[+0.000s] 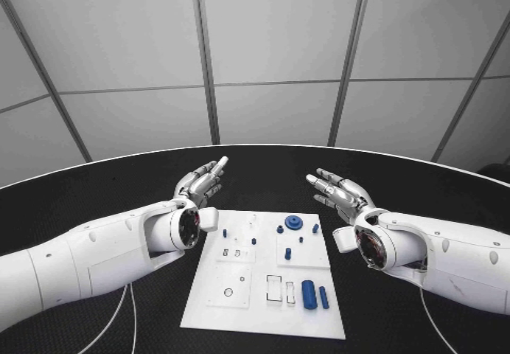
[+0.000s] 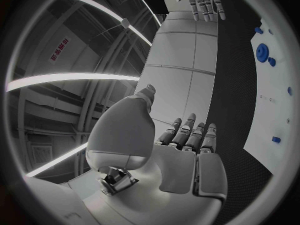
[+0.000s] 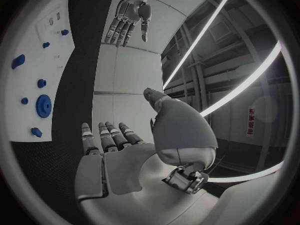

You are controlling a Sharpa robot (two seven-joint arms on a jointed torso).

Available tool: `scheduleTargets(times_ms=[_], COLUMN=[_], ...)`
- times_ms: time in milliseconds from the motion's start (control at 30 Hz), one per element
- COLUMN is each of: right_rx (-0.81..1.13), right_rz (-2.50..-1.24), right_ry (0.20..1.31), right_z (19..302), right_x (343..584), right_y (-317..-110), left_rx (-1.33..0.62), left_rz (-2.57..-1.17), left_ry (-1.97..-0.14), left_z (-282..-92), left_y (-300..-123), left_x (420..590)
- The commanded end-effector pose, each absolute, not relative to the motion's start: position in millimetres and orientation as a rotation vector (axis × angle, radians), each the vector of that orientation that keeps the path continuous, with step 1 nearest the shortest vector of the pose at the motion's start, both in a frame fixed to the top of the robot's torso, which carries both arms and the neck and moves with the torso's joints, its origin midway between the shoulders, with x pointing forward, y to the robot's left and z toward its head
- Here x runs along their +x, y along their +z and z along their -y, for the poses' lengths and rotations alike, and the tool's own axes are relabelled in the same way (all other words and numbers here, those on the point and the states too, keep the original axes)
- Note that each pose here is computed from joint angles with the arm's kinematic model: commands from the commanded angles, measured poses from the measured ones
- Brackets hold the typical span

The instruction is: Assemble the parts on the task board

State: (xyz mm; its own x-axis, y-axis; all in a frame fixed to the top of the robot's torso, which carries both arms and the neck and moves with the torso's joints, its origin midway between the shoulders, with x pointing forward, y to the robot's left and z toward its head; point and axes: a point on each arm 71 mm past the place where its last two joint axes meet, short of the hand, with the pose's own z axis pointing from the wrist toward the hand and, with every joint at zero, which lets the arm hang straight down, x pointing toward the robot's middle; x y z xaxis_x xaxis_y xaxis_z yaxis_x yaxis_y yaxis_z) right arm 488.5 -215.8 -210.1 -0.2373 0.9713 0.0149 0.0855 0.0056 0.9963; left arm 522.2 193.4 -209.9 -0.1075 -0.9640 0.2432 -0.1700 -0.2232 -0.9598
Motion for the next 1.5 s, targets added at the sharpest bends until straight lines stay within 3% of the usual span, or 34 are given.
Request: scheduleTargets(times_ms=[33, 133, 167, 367, 867, 1267, 1500], right_rx=[1.144, 1.143, 0.981, 0.770, 0.391, 0.039, -0.132], right_rz=[-1.469, -1.474, -1.405, -1.381, -1.467, -1.610, -1.618], right_ry=[1.361, 1.363, 1.320, 1.250, 1.075, 0.808, 0.683], right_z=[217, 218, 226, 230, 228, 214, 199], right_x=[491, 491, 495, 498, 503, 515, 520], right_y=[-208, -207, -200, -194, -187, -175, -167], left_rx=[-1.459, -1.464, -1.463, -1.459, -1.389, -1.358, -1.352], left_rz=[-1.301, -1.301, -1.294, -1.288, -1.315, -1.348, -1.393], left_ry=[-1.435, -1.442, -1.442, -1.450, -1.500, -1.590, -1.646], left_z=[-193.5, -193.6, -199.0, -204.9, -216.1, -218.2, -216.6], left_y=[-204.4, -203.3, -203.1, -202.2, -192.4, -174.6, -163.9], left_x=[528.7, 530.3, 531.6, 530.9, 523.8, 503.7, 488.6])
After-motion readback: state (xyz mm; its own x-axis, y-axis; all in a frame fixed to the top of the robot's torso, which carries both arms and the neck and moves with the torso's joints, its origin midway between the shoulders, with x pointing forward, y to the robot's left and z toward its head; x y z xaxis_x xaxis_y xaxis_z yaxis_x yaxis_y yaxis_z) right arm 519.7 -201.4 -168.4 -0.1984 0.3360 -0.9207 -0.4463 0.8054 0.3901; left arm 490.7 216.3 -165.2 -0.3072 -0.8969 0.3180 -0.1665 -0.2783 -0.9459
